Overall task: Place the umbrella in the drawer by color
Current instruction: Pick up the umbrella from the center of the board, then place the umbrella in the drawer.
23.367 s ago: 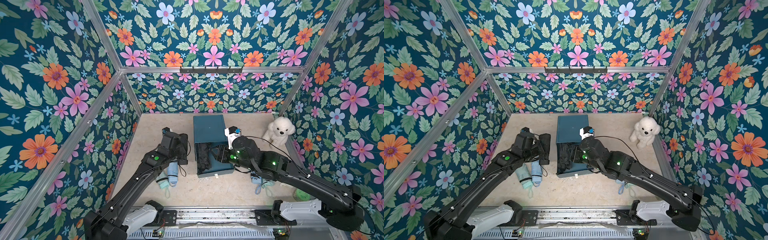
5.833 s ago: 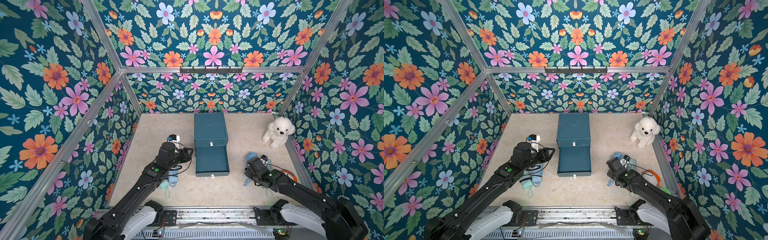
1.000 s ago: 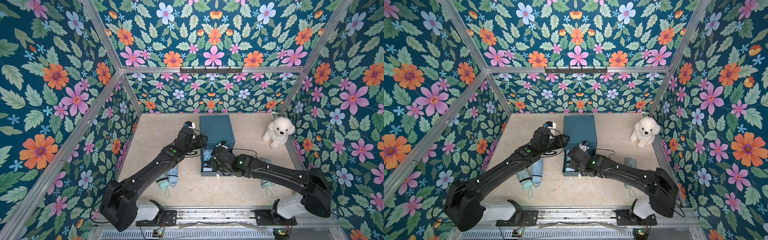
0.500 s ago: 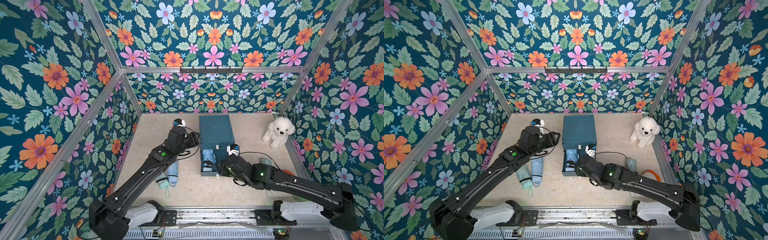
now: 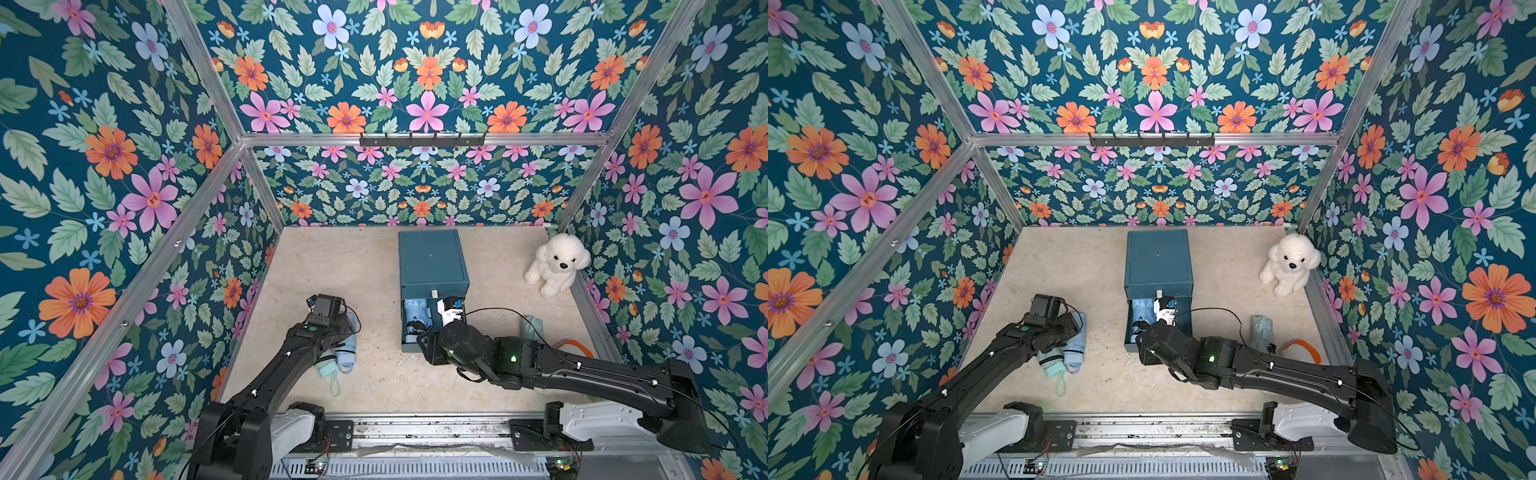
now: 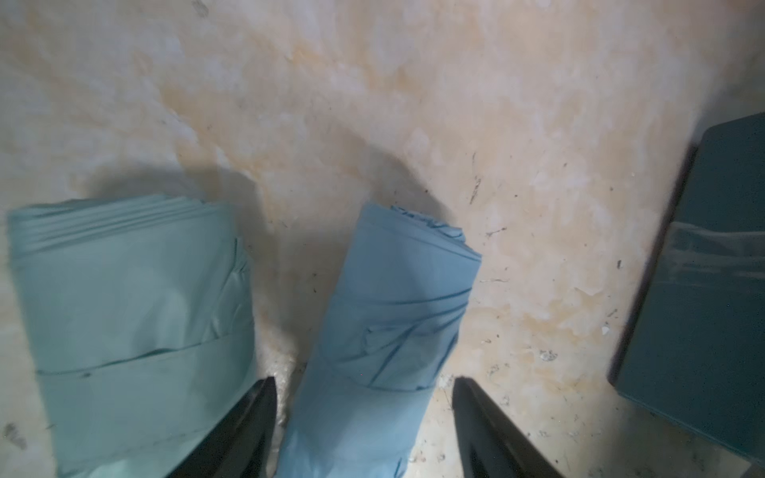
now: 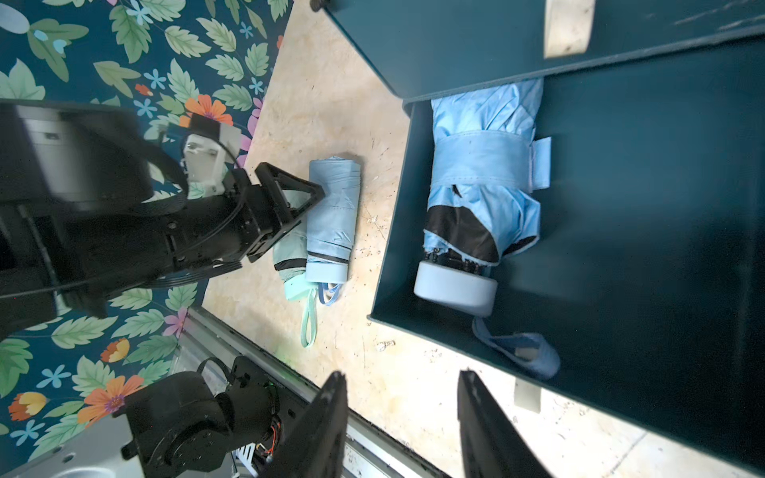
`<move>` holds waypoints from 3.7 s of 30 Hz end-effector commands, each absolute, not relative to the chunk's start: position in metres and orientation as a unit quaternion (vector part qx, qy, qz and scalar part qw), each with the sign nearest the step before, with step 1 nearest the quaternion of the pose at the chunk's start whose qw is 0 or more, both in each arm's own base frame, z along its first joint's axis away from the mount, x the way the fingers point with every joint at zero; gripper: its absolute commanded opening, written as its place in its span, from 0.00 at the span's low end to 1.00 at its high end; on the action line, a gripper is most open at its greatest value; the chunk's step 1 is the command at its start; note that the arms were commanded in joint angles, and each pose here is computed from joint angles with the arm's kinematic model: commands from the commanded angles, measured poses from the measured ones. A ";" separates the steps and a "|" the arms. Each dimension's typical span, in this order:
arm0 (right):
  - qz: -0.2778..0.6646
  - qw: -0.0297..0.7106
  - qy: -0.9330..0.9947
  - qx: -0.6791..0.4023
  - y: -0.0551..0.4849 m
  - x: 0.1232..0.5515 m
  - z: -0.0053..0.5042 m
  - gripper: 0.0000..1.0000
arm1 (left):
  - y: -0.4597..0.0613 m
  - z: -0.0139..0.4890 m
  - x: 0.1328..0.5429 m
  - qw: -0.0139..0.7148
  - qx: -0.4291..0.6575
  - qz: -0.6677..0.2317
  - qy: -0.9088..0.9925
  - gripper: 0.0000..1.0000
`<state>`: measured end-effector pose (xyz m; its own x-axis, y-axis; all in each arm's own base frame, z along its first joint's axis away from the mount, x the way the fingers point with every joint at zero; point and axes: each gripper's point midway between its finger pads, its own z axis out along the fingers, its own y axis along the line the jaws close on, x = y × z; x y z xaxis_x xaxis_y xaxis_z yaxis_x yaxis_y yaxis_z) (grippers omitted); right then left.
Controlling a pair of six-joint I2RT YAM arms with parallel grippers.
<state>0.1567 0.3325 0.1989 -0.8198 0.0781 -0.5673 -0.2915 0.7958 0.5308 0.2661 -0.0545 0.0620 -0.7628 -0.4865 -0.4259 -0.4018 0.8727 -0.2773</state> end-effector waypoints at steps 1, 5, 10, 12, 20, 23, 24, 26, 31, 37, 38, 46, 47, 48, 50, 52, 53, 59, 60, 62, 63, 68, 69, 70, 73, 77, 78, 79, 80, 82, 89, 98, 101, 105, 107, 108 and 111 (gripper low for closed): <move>0.325 0.299 0.895 -0.059 0.337 0.156 0.202 0.47 | -0.062 0.057 0.279 0.257 -0.250 -0.110 0.927 0.69; 0.326 0.300 0.895 -0.055 0.335 0.152 0.200 0.46 | -0.065 0.041 0.277 0.240 -0.255 -0.112 0.930 0.55; 0.333 0.301 0.892 -0.049 0.336 0.150 0.203 0.46 | -0.069 0.041 0.279 0.233 -0.252 -0.117 0.932 0.33; 0.338 0.300 0.891 -0.050 0.339 0.149 0.204 0.46 | -0.068 0.046 0.281 0.239 -0.250 -0.115 0.931 0.20; 0.347 0.305 0.885 -0.065 0.360 0.153 0.213 0.46 | -0.082 0.116 0.297 0.303 -0.224 -0.178 0.909 0.00; 0.337 0.322 0.883 -0.062 0.367 0.162 0.226 0.51 | -0.101 0.186 0.304 0.366 -0.183 -0.252 0.877 0.00; 0.343 0.328 0.878 -0.065 0.372 0.163 0.234 0.54 | -0.107 0.212 0.304 0.387 -0.164 -0.278 0.864 0.00; 0.360 0.340 0.866 -0.074 0.380 0.168 0.251 0.61 | -0.121 0.256 0.300 0.419 -0.129 -0.329 0.836 0.00; 0.446 0.300 0.840 -0.074 0.395 0.189 0.289 0.66 | -0.154 0.325 0.283 0.437 -0.056 -0.448 0.778 0.00; 0.443 0.319 0.833 -0.088 0.399 0.202 0.315 0.67 | -0.176 0.355 0.265 0.431 -0.012 -0.529 0.730 0.00; 0.439 0.319 0.836 -0.088 0.399 0.204 0.314 0.67 | -0.179 0.358 0.261 0.431 -0.003 -0.543 0.721 0.00; 0.428 0.331 0.837 -0.079 0.398 0.216 0.315 0.58 | -0.198 0.364 0.248 0.417 0.037 -0.574 0.704 0.00; 0.429 0.332 0.836 -0.078 0.398 0.218 0.315 0.54 | -0.200 0.362 0.247 0.413 0.040 -0.575 0.705 0.00; 0.435 0.328 0.835 -0.077 0.398 0.219 0.315 0.50 | -0.202 0.359 0.247 0.408 0.041 -0.576 0.707 0.00; 0.457 0.320 0.826 -0.085 0.401 0.216 0.318 0.41 | -0.204 0.353 0.248 0.401 0.039 -0.575 0.712 0.00; 0.467 0.318 0.821 -0.084 0.402 0.216 0.321 0.28 | -0.206 0.346 0.249 0.394 0.038 -0.575 0.716 0.00; 0.467 0.317 0.822 -0.083 0.402 0.216 0.320 0.20 | -0.207 0.344 0.249 0.391 0.037 -0.574 0.718 0.00; 0.465 0.311 0.825 -0.077 0.396 0.214 0.317 0.00 | -0.207 0.339 0.251 0.396 0.030 -0.571 0.719 0.31; 0.468 0.309 0.825 -0.075 0.394 0.213 0.318 0.00 | -0.206 0.339 0.252 0.401 0.026 -0.568 0.718 0.44; 0.473 0.300 0.825 -0.069 0.389 0.209 0.319 0.00 | -0.201 0.335 0.258 0.411 0.010 -0.555 0.723 0.61; 0.474 0.293 0.828 -0.066 0.386 0.205 0.317 0.00 | -0.198 0.332 0.262 0.417 0.002 -0.543 0.728 0.64; 0.479 0.233 0.846 -0.023 0.359 0.184 0.289 0.00 | -0.183 0.283 0.283 0.413 -0.042 -0.458 0.786 0.72; 0.485 0.216 0.847 -0.015 0.353 0.177 0.281 0.00 | -0.181 0.271 0.285 0.409 -0.048 -0.446 0.795 0.72; 0.490 0.200 0.848 -0.006 0.348 0.170 0.274 0.00 | -0.180 0.260 0.286 0.404 -0.052 -0.439 0.801 0.72; 0.503 0.159 0.849 0.026 0.333 0.155 0.255 0.00 | -0.186 0.234 0.284 0.391 -0.052 -0.415 0.820 0.72; 0.492 0.129 0.859 0.057 0.317 0.147 0.235 0.00 | -0.214 0.212 0.272 0.377 -0.018 -0.395 0.838 0.72; 0.488 0.125 0.862 0.064 0.314 0.148 0.232 0.00 | -0.218 0.207 0.270 0.371 -0.014 -0.391 0.842 0.72; 0.486 0.119 0.863 0.072 0.312 0.150 0.228 0.00 | -0.220 0.201 0.268 0.364 -0.015 -0.388 0.847 0.71; 0.485 0.113 0.863 0.081 0.309 0.152 0.225 0.00 | -0.220 0.194 0.268 0.357 -0.018 -0.384 0.851 0.70; 0.486 0.106 0.863 0.087 0.308 0.153 0.222 0.00 | -0.220 0.181 0.267 0.347 -0.026 -0.375 0.859 0.65; 0.462 0.113 0.874 0.098 0.291 0.149 0.218 0.00 | -0.236 0.154 0.255 0.311 -0.005 -0.354 0.882 0.40; 0.455 0.103 0.878 0.107 0.288 0.146 0.214 0.00 | -0.250 0.138 0.253 0.296 0.018 -0.313 0.902 0.20; 0.441 0.098 0.885 0.112 0.286 0.148 0.209 0.00 | -0.252 0.136 0.249 0.294 0.031 -0.298 0.908 0.01; 0.434 0.086 0.889 0.120 0.285 0.154 0.202 0.00 | -0.252 0.138 0.244 0.298 0.042 -0.284 0.911 0.00; 0.437 0.084 0.887 0.125 0.284 0.159 0.202 0.00 | -0.251 0.138 0.243 0.300 0.045 -0.279 0.911 0.00; 0.438 0.083 0.886 0.128 0.283 0.162 0.202 0.00 | -0.249 0.138 0.243 0.299 0.044 -0.275 0.913 0.00; 0.435 0.080 0.886 0.140 0.277 0.170 0.196 0.00 | -0.250 0.140 0.241 0.298 0.046 -0.277 0.912 0.00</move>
